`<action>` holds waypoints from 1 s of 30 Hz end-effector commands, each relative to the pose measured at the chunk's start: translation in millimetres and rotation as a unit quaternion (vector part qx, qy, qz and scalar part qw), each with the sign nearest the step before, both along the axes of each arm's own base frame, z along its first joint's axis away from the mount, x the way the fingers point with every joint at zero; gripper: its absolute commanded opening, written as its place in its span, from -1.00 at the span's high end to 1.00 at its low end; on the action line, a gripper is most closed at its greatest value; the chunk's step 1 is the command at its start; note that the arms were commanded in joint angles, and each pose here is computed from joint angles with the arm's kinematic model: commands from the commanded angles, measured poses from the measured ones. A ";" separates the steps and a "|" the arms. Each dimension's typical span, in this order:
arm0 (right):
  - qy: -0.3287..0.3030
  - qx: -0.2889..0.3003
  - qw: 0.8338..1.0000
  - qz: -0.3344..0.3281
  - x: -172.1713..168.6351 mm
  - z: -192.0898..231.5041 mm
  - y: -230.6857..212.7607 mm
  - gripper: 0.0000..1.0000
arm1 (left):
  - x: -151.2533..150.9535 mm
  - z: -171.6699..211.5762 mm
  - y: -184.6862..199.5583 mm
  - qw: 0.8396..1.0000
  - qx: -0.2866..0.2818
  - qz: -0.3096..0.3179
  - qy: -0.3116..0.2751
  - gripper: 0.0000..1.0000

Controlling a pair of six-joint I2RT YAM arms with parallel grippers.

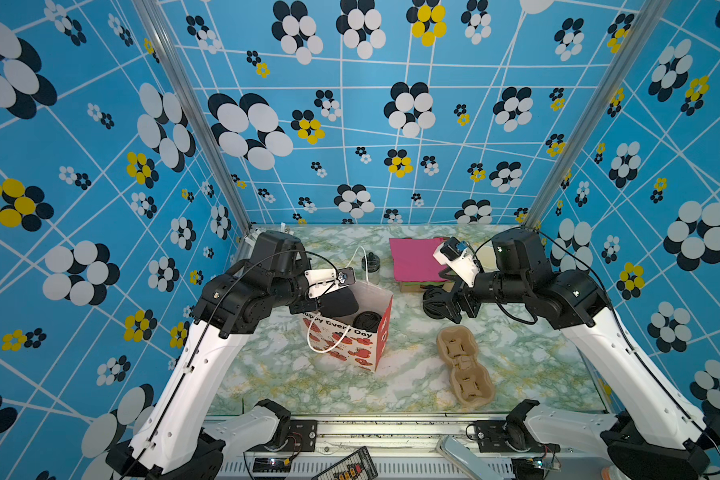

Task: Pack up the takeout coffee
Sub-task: 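Move the dark napkins over the bag with the left gripper while the right releases, then lower the dark napkins into the bag beside the coffee cup with the left gripper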

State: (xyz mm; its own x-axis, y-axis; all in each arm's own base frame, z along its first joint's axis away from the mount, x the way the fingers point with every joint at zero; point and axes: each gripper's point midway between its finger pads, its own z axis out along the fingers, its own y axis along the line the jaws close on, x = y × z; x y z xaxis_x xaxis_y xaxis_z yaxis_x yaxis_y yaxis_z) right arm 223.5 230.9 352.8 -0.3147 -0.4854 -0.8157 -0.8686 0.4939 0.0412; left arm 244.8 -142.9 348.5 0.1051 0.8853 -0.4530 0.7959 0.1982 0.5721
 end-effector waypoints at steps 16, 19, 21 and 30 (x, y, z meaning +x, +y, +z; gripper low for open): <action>0.010 -0.010 1.000 -0.013 -2.7 -12.9 -4.9 -0.98 | 8.8 -77.0 -13.5 0.992 0.077 0.004 0.104 1.00; 0.011 -0.011 1.000 -0.014 -3.1 -14.3 -5.4 -0.98 | 11.1 -85.2 -16.4 0.990 0.079 0.003 0.115 1.00; 0.011 -0.011 1.000 -0.013 -3.4 -14.7 -5.5 -0.98 | 12.4 -88.5 -17.3 0.989 0.081 0.004 0.122 1.00; 0.012 -0.012 1.000 -0.015 -2.8 -16.4 -5.7 -0.98 | 9.3 -63.7 -12.2 0.992 0.076 0.006 0.096 1.00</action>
